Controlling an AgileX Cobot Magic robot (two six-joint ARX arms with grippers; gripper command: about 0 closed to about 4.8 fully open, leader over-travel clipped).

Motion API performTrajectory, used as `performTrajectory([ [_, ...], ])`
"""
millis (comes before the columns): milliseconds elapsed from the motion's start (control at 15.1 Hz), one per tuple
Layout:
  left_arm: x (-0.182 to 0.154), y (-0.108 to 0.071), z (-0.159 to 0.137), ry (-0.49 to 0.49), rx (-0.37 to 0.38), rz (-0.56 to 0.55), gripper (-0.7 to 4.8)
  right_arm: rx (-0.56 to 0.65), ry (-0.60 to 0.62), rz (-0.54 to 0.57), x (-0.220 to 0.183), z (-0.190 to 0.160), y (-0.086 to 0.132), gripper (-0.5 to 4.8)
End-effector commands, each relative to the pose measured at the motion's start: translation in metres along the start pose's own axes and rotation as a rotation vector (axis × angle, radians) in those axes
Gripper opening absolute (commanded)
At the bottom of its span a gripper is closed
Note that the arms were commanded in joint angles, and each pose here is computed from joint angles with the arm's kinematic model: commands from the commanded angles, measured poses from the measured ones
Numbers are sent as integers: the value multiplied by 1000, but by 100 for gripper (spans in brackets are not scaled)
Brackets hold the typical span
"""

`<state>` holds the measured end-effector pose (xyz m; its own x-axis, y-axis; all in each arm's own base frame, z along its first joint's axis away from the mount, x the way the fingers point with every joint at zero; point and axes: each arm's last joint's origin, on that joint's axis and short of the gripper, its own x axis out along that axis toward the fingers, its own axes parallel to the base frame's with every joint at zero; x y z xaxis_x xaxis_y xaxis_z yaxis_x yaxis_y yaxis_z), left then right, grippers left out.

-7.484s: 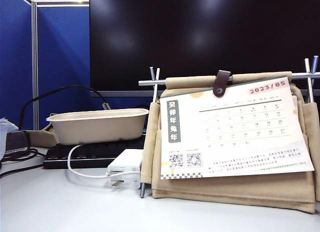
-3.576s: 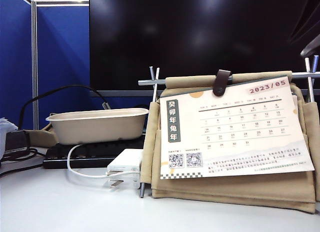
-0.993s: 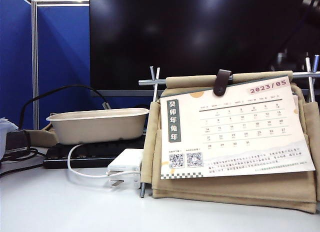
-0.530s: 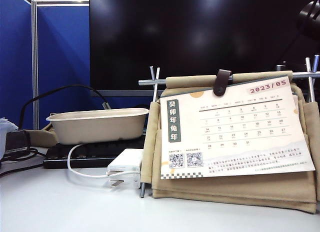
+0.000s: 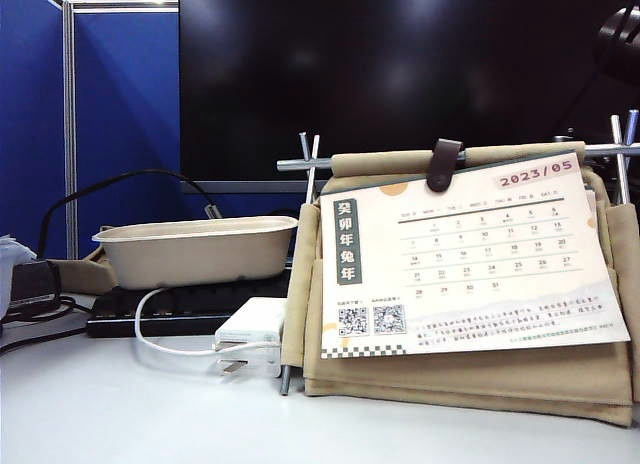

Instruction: Identity fluffy octopus among items on the table, put them into the paper lunch box.

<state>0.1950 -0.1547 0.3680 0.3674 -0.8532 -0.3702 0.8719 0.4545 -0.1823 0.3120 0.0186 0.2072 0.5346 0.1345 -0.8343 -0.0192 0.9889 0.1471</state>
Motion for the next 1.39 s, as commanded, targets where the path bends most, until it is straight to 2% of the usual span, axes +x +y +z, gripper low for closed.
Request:
performTrajectory([
  [66, -1, -1, 3, -19, 12, -2, -2, -2, -1, -1, -1, 1, 0, 363],
  [199, -1, -1, 3, -19, 12, -2, -2, -1, -1, -1, -1, 1, 0, 352],
  [331, -1, -1, 3, -18, 12, -2, -2, -2, 0, -1, -1, 0, 0, 303],
  [795, -1, -1, 3, -18, 11, -2, -2, -2, -7, -1, -1, 1, 1, 299],
  [861, -1, -1, 3, -18, 11, -2, -2, -3, -6, -1, -1, 1, 1, 262],
  [1391, -1, -1, 3, -18, 11, -2, -2, -4, -17, 1, -9, 11, 2, 263],
])
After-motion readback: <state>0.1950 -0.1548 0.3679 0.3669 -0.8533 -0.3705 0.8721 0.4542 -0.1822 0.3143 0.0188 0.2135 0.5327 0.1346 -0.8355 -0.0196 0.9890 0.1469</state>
